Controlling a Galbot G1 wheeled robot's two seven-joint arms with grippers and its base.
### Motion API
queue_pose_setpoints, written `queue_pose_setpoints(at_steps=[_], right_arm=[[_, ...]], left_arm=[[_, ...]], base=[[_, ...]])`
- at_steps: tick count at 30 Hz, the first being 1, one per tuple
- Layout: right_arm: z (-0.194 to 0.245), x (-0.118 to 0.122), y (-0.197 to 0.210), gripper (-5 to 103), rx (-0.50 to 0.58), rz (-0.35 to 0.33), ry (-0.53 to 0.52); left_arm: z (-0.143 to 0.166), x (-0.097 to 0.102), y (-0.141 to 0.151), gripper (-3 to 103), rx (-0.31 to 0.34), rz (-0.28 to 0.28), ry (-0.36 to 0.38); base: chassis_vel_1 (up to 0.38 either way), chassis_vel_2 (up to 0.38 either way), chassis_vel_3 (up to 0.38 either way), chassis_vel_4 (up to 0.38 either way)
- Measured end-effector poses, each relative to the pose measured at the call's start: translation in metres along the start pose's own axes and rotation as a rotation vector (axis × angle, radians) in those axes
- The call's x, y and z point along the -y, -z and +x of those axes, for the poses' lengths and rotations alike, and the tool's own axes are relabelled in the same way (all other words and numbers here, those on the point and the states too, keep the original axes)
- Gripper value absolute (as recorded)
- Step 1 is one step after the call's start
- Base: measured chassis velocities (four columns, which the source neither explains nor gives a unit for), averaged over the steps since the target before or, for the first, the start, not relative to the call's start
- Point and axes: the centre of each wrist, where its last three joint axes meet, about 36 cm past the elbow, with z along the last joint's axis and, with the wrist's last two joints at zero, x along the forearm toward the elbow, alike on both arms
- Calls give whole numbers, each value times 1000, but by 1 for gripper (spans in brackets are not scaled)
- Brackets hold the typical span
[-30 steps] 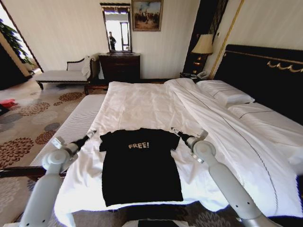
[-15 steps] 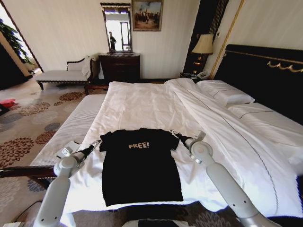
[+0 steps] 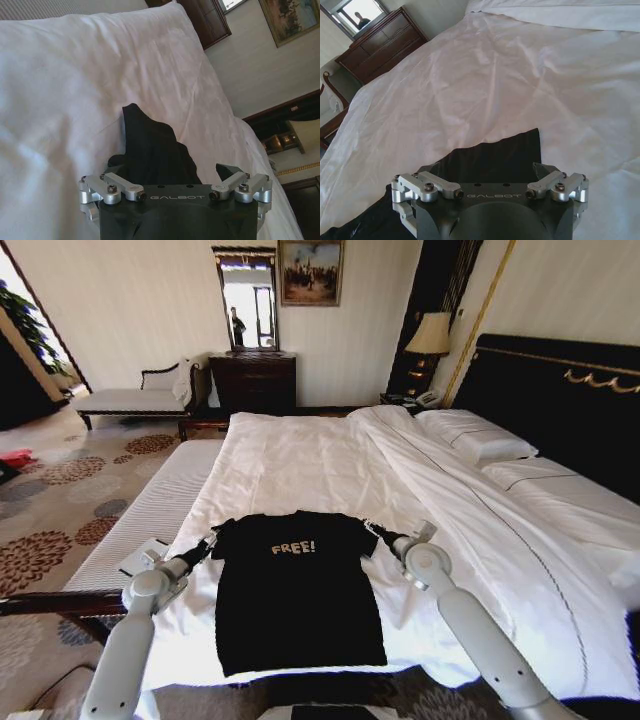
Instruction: Fold the clothes on the bed.
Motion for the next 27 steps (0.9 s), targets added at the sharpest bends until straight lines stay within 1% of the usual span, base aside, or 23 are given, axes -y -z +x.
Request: queue_pose_setpoints(at_steps=[3, 6, 9, 10, 11, 13, 16, 18, 21, 23, 27], right_arm=[[0, 1, 0, 100, 1, 0, -2], [1, 2, 2, 100, 5, -1, -5], [3, 4, 3, 100, 9, -3, -8], [3, 4, 3, 100, 9, -4, -9], [3, 4, 3, 100, 9, -4, -9], [3, 5, 2, 100, 7, -6, -12], [2, 5, 1, 100, 6, -7, -13], [2, 4, 0, 100, 5, -8, -13], [2, 4, -1, 100, 4, -8, -13], [1, 4, -1, 100, 3, -4, -15], [-4, 0, -1, 100, -3, 6, -10]], left_arm=[[2, 0, 1, 100, 5, -4, 1], [7, 2, 7, 100, 20, -9, -6], [21, 14, 20, 100, 45, -8, -48], [25, 19, 22, 100, 50, -15, -60], [25, 19, 22, 100, 50, -15, -60], [29, 21, 25, 100, 59, -42, -54], [24, 14, 26, 100, 63, -51, -25], [15, 5, 26, 100, 62, -52, 7], [6, 1, 26, 100, 57, -51, 21], [-4, -7, 25, 100, 51, -46, 44], [-9, -14, 24, 100, 52, -42, 64]], base=[[0, 0, 0, 0], [0, 0, 0, 0], [0, 0, 0, 0], [0, 0, 0, 0], [0, 0, 0, 0], [0, 0, 0, 0], [0, 0, 0, 0], [0, 0, 0, 0], [0, 0, 0, 0], [0, 0, 0, 0], [0, 0, 0, 0]])
